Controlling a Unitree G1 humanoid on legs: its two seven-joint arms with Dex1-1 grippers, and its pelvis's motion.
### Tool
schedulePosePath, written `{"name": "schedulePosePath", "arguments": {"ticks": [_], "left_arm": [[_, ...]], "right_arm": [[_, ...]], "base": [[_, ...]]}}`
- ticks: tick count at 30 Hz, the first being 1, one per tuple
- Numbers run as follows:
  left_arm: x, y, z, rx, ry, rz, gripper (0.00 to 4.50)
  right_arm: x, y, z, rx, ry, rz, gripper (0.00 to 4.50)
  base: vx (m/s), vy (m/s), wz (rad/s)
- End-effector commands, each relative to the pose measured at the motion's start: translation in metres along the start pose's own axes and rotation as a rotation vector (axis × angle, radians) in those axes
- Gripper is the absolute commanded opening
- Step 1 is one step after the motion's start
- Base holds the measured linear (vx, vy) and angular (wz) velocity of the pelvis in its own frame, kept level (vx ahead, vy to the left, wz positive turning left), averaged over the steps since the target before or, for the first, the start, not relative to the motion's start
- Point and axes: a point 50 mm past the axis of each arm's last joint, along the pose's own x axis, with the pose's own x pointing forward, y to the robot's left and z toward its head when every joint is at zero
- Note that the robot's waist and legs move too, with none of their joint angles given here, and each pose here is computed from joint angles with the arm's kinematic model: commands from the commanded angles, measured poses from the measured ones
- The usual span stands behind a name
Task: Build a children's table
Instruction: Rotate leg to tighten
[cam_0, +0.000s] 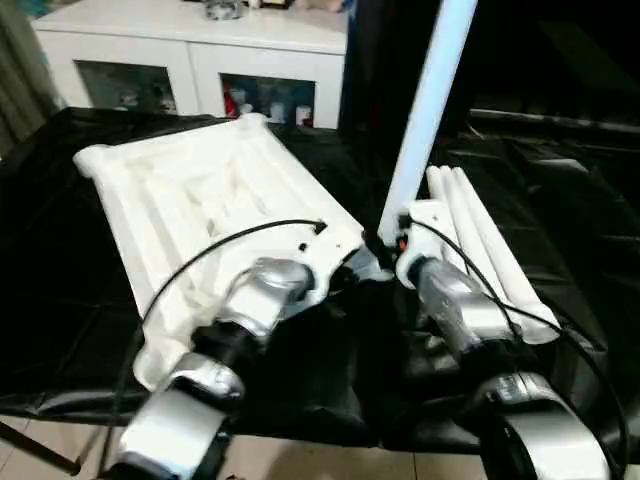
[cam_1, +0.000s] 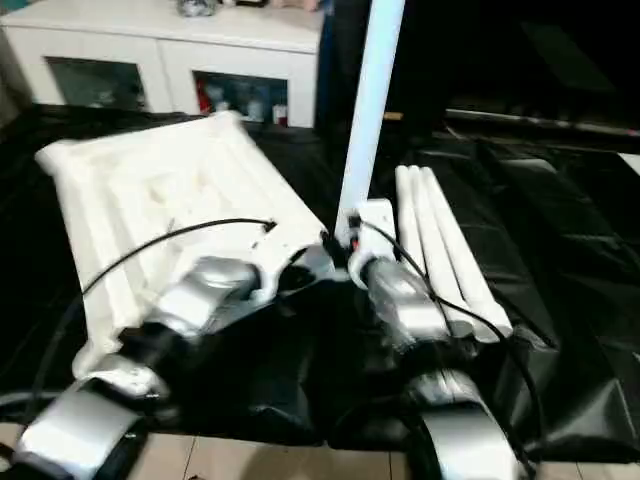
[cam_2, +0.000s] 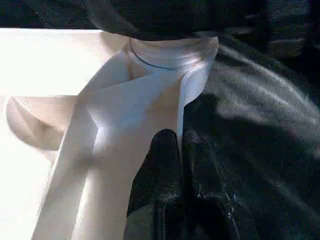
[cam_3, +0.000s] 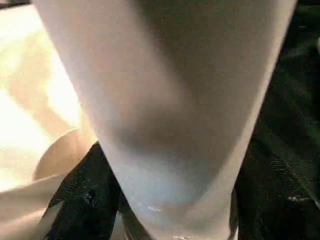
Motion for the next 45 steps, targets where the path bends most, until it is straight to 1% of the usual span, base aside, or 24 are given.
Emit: {"name": "schedulePosePath", "arguments": {"ticks": [1, 2, 3, 4, 11, 12, 13, 14, 16, 18, 19, 20, 22, 23, 24, 28, 30, 39, 45], "left_arm": [[0.002, 0.002, 0.007, 0.019, -0.002, 0.055, 0.0], [0.001, 0.004, 0.006, 0.029, 0.0, 0.063, 0.0], [0.0, 0.006, 0.006, 0.035, 0.002, 0.067, 0.0], [-0.001, 0.008, 0.005, 0.049, 0.004, 0.071, 0.0], [-0.002, 0.009, 0.004, 0.051, 0.004, 0.072, 0.0], [-0.003, 0.01, 0.004, 0.06, 0.006, 0.075, 0.0], [-0.012, 0.019, -0.002, 0.079, -0.006, 0.033, 0.0], [-0.018, 0.024, -0.007, 0.092, -0.014, 0.0, 0.0], [-0.027, 0.031, -0.013, 0.1, -0.015, -0.038, 0.0], [-0.033, 0.032, -0.015, 0.127, -0.035, -0.1, 0.0], [-0.038, 0.031, -0.016, 0.155, -0.054, -0.163, 0.0], [-0.038, 0.031, -0.016, 0.157, -0.056, -0.171, 0.0], [-0.045, 0.03, -0.018, 0.177, -0.056, -0.239, 0.0], [-0.045, 0.03, -0.018, 0.177, -0.056, -0.239, 0.0], [-0.048, 0.031, -0.02, 0.193, -0.047, -0.262, 0.0], [-0.051, 0.031, -0.022, 0.208, -0.048, -0.299, 0.0], [-0.053, 0.028, -0.023, 0.211, -0.054, -0.336, 0.0], [-0.054, 0.024, -0.024, 0.216, -0.064, -0.364, 0.0], [-0.053, 0.023, -0.023, 0.216, -0.065, -0.367, 0.0]], "right_arm": [[0.001, 0.017, -0.028, 0.023, 0.113, 0.049, 2.67], [0.001, 0.018, -0.027, 0.024, 0.107, 0.056, 2.67], [0.002, 0.019, -0.025, 0.024, 0.096, 0.072, 3.23], [0.002, 0.02, -0.022, 0.02, 0.08, 0.1, 3.23], [0.002, 0.02, -0.021, 0.02, 0.077, 0.104, 3.23], [0.002, 0.022, -0.019, 0.017, 0.067, 0.124, 3.23], [-0.004, 0.015, -0.011, -0.021, 0.034, 0.249, 3.23], [-0.01, 0.01, -0.006, -0.051, 0.02, 0.337, 3.23], [-0.018, 0.003, 0.0, -0.103, 0.008, 0.445, 3.23], [-0.025, -0.003, 0.001, -0.148, 0.007, 0.506, 3.23], [-0.03, -0.007, 0.002, -0.182, 0.013, 0.553, 3.23], [-0.031, -0.008, 0.003, -0.186, 0.014, 0.558, 3.23], [-0.036, -0.012, 0.004, -0.217, 0.025, 0.609, 3.23], [-0.036, -0.012, 0.004, -0.217, 0.025, 0.61, 3.23], [-0.04, -0.013, 0.002, -0.245, 0.042, 0.65, 3.23], [-0.045, -0.012, -0.001, -0.279, 0.065, 0.694, 3.23], [-0.045, -0.009, -0.004, -0.291, 0.071, 0.706, 3.23], [-0.043, 0.003, -0.005, -0.299, 0.046, 0.761, 3.23], [-0.04, 0.006, -0.009, -0.317, 0.06, 0.762, 3.23]], "base": [[0.0, 0.0, 0.0], [0.0, 0.0, 0.0], [0.0, 0.0, 0.0], [0.0, 0.0, 0.0], [0.0, 0.0, 0.0], [0.0, 0.0, 0.0], [0.0, 0.0, 0.0], [0.0, 0.0, 0.0], [0.0, 0.0, 0.0], [0.0, 0.0, 0.0], [0.0, 0.0, 0.0], [0.0, 0.0, 0.0], [0.0, 0.0, 0.0], [0.0, 0.0, 0.0], [0.0, 0.0, 0.0], [0.0, 0.0, 0.0], [0.0, 0.0, 0.0], [0.0, 0.0, 0.0], [0.0, 0.0, 0.0]]}}
